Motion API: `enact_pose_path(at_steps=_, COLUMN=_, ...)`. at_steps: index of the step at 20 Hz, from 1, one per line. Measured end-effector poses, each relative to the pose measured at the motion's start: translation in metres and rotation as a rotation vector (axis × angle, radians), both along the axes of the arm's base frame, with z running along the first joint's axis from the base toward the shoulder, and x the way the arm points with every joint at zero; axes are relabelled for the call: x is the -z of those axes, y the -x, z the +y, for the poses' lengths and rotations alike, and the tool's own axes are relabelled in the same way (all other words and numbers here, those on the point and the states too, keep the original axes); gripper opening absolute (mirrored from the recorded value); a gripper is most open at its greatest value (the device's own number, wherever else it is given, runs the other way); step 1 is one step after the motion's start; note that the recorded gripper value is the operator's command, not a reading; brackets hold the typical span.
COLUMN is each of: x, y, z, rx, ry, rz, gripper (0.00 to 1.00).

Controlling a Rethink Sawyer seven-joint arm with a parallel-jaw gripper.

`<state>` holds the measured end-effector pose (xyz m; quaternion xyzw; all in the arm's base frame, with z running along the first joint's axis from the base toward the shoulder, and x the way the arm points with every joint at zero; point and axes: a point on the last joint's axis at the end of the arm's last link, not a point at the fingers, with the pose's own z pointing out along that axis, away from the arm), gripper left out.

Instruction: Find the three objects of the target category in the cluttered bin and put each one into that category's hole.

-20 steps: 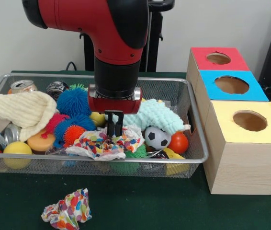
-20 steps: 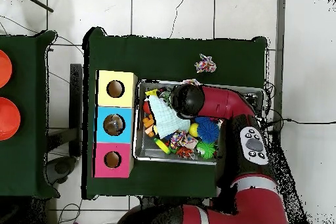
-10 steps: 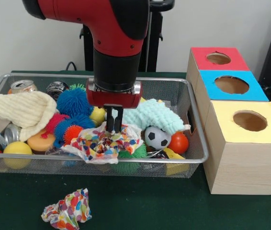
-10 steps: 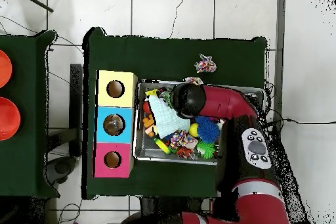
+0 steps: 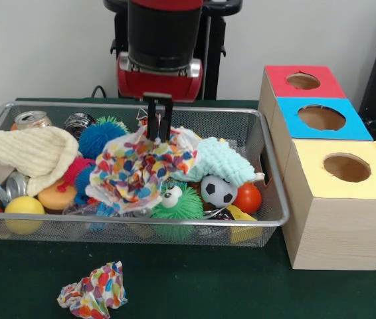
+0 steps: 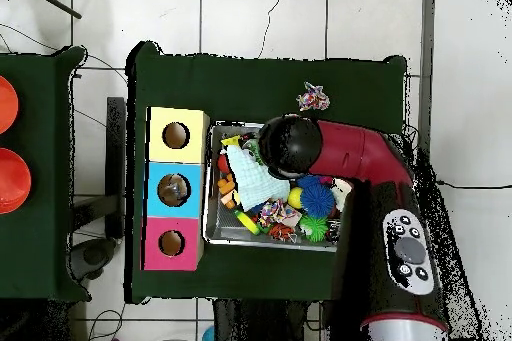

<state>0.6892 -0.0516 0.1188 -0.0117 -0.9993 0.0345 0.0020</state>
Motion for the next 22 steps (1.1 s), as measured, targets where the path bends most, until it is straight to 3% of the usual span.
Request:
enact_pose_path(at_steps=5, x=-0.036, y=-0.001, z=0.003, rx=0.009, ry=0.0, rz=-0.019, gripper=0.0)
enact_pose_path(at_steps=12, x=-0.052, y=0.013, z=0.021, rx=-0.004, ry=0.004, rz=-0.016, gripper=0.0)
enact_pose_path(at_steps=17, x=-0.051, y=0.049, z=0.055, rx=-0.03, ry=-0.003, rz=0.028, gripper=0.0)
enact_pose_path(at_steps=22, x=-0.044, y=0.077, z=0.077, rx=-0.035, ry=-0.016, rz=0.034, gripper=0.0)
